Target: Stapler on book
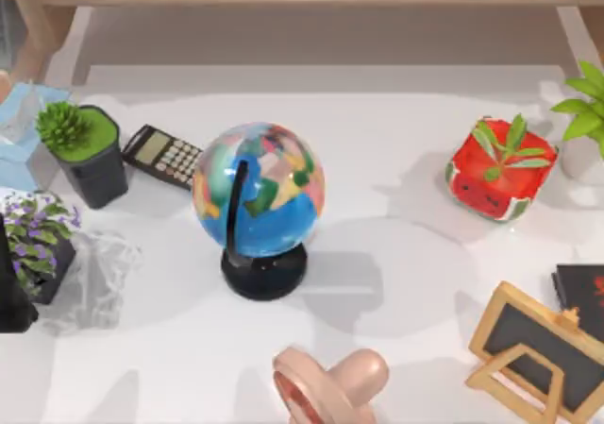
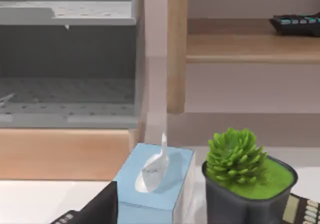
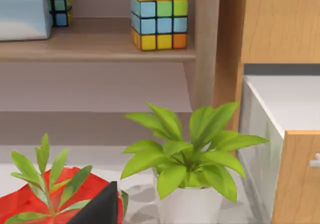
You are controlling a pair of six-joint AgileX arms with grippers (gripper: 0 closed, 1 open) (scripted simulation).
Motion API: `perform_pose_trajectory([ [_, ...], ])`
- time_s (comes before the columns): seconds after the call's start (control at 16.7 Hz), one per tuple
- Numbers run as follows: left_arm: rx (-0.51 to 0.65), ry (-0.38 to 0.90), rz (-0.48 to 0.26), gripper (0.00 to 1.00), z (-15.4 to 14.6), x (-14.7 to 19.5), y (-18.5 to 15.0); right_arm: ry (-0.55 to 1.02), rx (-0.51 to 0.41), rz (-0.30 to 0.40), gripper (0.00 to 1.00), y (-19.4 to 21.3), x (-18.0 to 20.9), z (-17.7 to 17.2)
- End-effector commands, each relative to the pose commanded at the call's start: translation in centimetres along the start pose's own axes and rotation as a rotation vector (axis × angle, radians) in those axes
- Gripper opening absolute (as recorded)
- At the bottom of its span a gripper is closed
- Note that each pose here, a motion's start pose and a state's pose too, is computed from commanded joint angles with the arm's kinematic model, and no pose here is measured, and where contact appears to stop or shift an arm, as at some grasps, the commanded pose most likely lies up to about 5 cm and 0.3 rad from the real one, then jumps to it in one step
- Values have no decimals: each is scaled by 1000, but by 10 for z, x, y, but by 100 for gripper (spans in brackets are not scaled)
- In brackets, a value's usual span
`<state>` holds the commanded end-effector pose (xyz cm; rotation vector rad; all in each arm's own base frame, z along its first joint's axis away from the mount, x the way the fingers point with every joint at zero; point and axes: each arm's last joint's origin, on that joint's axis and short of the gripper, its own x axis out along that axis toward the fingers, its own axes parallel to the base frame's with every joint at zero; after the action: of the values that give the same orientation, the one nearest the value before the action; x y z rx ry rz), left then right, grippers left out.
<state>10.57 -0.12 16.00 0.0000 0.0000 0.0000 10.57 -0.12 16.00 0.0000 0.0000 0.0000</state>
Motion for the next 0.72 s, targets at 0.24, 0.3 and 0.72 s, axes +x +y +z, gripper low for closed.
perform_pose_trajectory([
  [0.24,0,0,0,100,0,0,0,16,0,5,100,0,0,6],
  [0.3,0,0,0,100,0,0,0,34,0,9,100,0,0,12],
  [0.72,0,0,0,100,0,0,0,313,-34,2,100,-2,34,106],
])
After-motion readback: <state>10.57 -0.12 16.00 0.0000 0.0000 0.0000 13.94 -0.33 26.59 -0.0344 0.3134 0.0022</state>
